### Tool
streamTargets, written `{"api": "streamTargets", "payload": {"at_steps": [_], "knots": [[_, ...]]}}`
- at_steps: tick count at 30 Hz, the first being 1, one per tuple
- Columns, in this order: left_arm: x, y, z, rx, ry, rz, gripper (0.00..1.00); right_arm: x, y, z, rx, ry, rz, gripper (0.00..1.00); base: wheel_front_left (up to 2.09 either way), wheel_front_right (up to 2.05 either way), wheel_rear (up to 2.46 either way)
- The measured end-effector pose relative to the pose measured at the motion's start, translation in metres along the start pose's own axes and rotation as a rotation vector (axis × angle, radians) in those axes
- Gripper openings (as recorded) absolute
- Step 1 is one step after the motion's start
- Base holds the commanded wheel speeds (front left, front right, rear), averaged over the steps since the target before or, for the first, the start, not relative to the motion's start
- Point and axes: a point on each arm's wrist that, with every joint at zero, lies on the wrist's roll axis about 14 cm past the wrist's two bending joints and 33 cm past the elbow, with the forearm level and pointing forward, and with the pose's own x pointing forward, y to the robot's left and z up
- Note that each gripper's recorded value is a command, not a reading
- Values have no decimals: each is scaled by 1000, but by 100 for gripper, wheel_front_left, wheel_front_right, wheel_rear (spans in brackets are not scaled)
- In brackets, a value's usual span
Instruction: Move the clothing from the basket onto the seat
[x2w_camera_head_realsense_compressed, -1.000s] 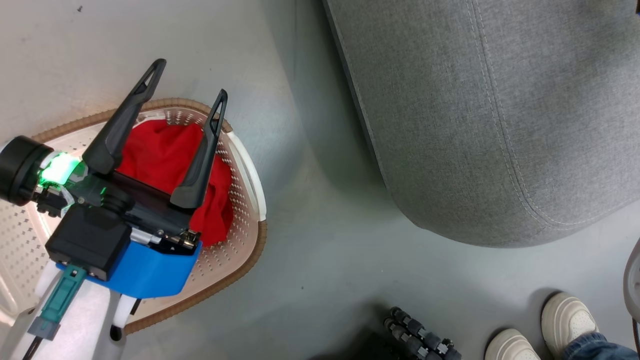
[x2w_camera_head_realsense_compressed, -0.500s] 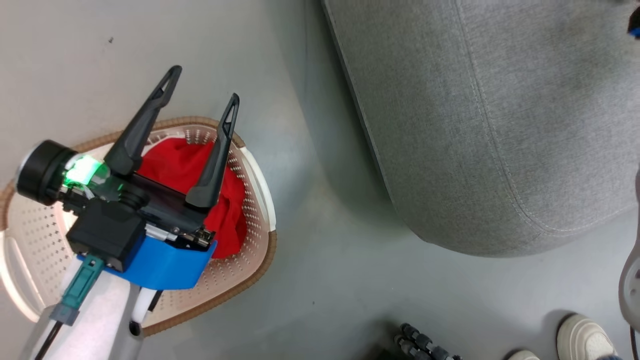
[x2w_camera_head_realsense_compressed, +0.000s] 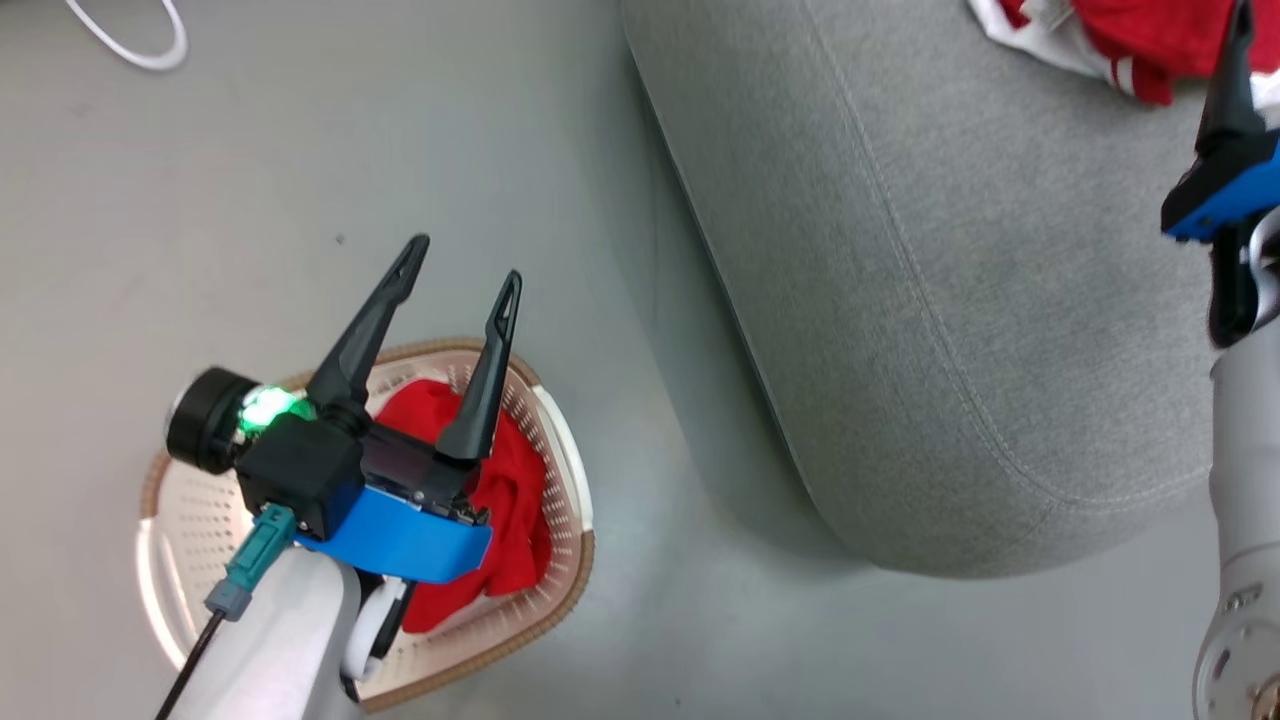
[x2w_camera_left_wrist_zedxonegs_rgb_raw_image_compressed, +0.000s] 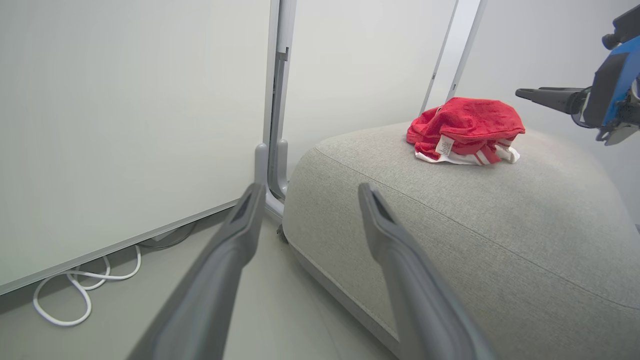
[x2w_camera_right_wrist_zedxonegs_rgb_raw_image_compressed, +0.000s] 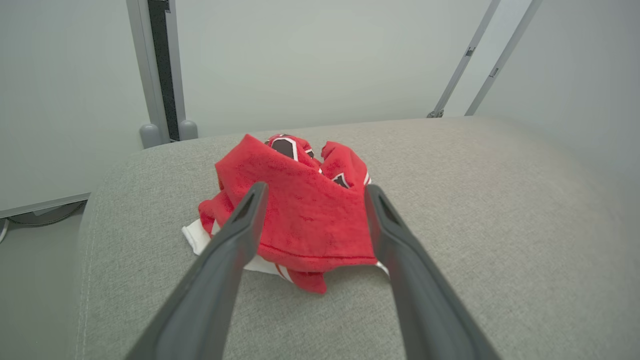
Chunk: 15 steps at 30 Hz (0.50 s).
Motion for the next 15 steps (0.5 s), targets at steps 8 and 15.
{"api": "streamTargets", "payload": {"at_steps": [8,15], "knots": [[-28,-4,34,18,-20,99,100,-42,5,19,29,-73,69,100,0,0,0],[-62,-3,54,36,-32,195,100,-83,29,22,82,-109,169,100,0,0,0]]}}
